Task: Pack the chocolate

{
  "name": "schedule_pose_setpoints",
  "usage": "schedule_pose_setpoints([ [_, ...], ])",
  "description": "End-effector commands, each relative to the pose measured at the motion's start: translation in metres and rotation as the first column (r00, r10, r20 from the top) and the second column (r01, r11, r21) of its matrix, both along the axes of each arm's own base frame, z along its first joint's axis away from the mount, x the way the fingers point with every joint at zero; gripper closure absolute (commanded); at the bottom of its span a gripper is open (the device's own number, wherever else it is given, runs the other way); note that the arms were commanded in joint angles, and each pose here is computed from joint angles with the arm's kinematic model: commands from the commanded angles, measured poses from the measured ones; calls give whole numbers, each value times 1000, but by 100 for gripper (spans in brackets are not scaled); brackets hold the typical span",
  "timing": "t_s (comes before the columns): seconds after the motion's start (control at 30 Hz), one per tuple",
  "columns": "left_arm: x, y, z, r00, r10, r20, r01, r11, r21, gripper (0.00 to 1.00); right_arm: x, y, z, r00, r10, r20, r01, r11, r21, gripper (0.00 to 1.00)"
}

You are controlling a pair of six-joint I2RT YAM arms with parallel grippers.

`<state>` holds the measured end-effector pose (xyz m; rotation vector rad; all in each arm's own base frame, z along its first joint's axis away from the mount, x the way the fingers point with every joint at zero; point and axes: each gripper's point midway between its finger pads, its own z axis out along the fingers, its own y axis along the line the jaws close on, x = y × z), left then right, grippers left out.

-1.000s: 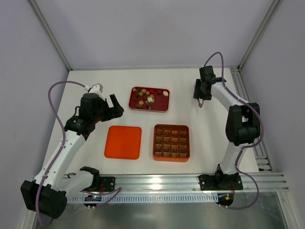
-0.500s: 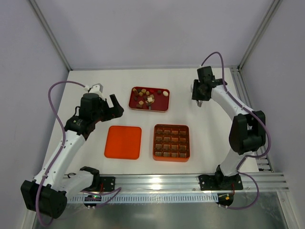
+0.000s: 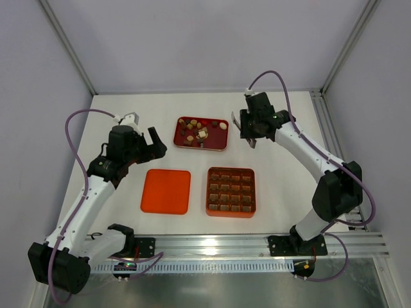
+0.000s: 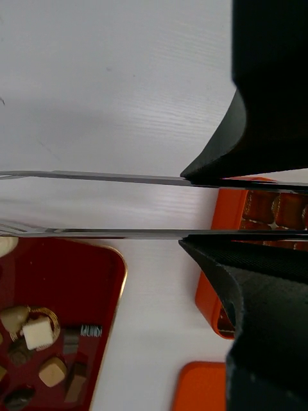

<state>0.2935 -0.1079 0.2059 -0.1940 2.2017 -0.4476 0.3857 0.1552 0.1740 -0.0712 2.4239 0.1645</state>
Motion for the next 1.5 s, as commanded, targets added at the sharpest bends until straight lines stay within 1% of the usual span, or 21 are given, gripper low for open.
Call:
schedule_pose_setpoints([
  [0.0,3,0,6,999,-7,32,7,1000,2,0,-10,39,30,996,71,61,-75,995,61,58],
  [0.17,2,1,5,1000,-6,30,6,1000,4,0,-21,79,30,987,150,57,-154,985,78,61],
  [0.37,2,1,4,1000,-3,29,3,1000,5,0,-35,121,24,971,234,40,-237,968,79,61],
  [0.7,1,2,5,999,0,33,0,1000,8,0,-50,153,9,955,296,7,-296,953,69,60],
  [1.07,1,2,4,1000,-1,30,0,1000,10,0,-44,152,-12,960,278,-27,-278,961,-2,59],
  [1.47,2,3,3,1000,1,28,-1,1000,14,0,-41,153,-28,959,277,-56,-279,960,-26,59],
])
